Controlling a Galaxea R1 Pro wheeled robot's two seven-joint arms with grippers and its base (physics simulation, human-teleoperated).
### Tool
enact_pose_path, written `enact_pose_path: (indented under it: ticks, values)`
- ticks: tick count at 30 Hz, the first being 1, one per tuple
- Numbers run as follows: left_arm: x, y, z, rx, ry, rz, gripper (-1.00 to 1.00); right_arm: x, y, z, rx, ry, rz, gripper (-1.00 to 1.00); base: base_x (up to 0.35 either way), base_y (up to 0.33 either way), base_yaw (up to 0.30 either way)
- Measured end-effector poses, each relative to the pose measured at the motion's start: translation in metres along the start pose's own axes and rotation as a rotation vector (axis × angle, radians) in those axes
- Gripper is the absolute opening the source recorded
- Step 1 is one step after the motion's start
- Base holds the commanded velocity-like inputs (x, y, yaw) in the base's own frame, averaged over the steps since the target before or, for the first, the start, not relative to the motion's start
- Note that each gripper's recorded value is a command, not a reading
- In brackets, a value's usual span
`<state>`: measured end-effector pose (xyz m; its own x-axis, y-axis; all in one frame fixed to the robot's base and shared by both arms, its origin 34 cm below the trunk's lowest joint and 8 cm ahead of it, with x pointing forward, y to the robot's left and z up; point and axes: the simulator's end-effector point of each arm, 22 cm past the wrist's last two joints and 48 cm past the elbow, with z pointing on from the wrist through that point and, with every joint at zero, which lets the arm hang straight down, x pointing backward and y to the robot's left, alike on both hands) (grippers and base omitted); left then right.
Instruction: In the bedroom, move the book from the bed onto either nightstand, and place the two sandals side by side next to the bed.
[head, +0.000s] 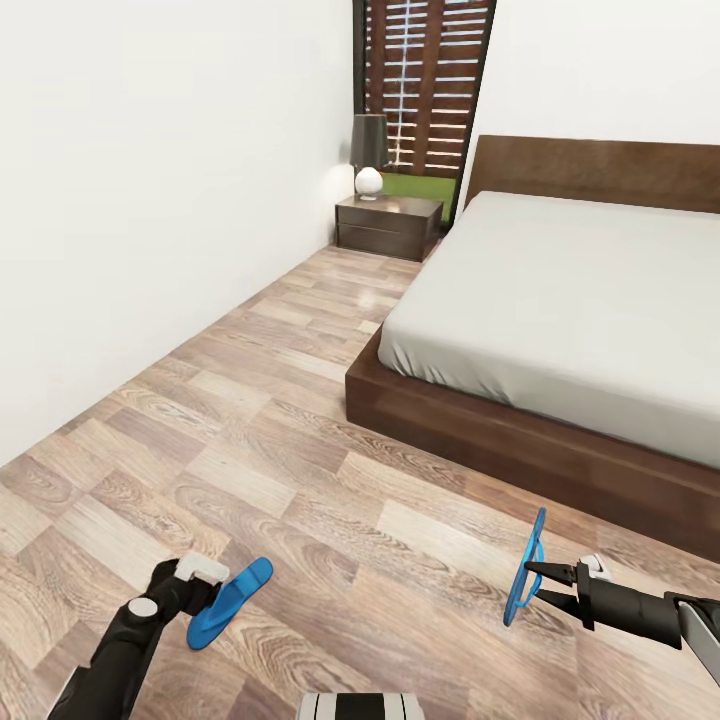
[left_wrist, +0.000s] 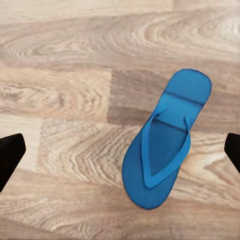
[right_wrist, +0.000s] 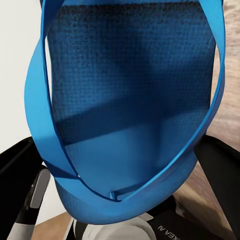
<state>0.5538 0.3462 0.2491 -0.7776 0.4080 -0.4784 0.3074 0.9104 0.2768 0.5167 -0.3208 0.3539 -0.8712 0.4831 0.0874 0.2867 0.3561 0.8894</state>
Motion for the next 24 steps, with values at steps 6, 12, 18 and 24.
enact_pose_path:
  ticks: [6, 12, 18, 24]
  values:
    - [0.008, -0.014, 0.002, 0.044, 0.017, -0.003, 1.00, 0.000, 0.000, 0.000, 0.001, 0.000, 0.000, -1.00, 0.000, 0.000, 0.000]
    - [0.016, -0.067, -0.008, 0.311, 0.031, 0.000, 1.00, 0.000, 0.000, 0.000, 0.000, 0.000, 0.000, -1.00, 0.000, 0.000, 0.000]
    - [0.019, -0.068, -0.011, 0.345, 0.035, 0.005, 1.00, 0.000, 0.000, 0.000, 0.001, 0.000, 0.000, -1.00, 0.000, 0.000, 0.000]
    - [0.019, -0.067, -0.011, 0.345, 0.036, 0.005, 1.00, 0.000, 0.000, 0.000, 0.001, 0.000, 0.000, -1.00, 0.000, 0.000, 0.000]
